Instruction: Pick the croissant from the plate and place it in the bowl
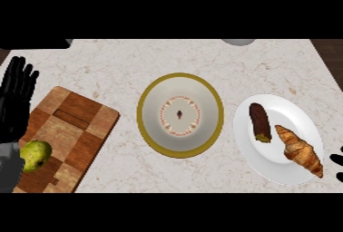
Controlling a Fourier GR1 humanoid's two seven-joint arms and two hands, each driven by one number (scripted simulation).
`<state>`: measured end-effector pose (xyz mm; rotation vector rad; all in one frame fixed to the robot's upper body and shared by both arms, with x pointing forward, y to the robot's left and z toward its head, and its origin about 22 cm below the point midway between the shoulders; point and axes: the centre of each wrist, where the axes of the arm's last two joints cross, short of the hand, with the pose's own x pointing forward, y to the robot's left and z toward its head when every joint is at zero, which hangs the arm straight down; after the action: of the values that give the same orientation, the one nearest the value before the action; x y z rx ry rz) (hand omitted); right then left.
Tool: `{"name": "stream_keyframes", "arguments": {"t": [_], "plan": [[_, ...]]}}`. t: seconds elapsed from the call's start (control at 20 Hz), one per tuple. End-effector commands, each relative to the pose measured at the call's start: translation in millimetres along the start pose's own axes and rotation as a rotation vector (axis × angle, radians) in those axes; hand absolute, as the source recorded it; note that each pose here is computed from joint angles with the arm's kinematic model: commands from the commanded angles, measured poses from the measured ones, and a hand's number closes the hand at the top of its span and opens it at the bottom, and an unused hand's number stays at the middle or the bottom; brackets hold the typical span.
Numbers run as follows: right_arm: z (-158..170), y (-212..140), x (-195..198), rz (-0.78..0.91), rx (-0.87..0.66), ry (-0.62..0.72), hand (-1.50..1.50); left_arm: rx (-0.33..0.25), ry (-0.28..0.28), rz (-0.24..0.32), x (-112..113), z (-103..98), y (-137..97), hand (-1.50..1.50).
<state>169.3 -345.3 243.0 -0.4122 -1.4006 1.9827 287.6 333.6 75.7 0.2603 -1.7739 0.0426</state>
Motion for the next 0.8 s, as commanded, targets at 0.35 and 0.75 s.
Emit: {"name": "stream_keyframes", "arguments": {"t": [0.35,0.75], "plan": [[-8,36,-13,0.011,0.124,0.054,-1.5,-0.021,0.007,0.01,12,-17,5,0.0],[-35,56,-39,-0.009,0.168,0.099,-1.5,-0.042,-0.023,0.02,11,-18,-14,0.0]]}}
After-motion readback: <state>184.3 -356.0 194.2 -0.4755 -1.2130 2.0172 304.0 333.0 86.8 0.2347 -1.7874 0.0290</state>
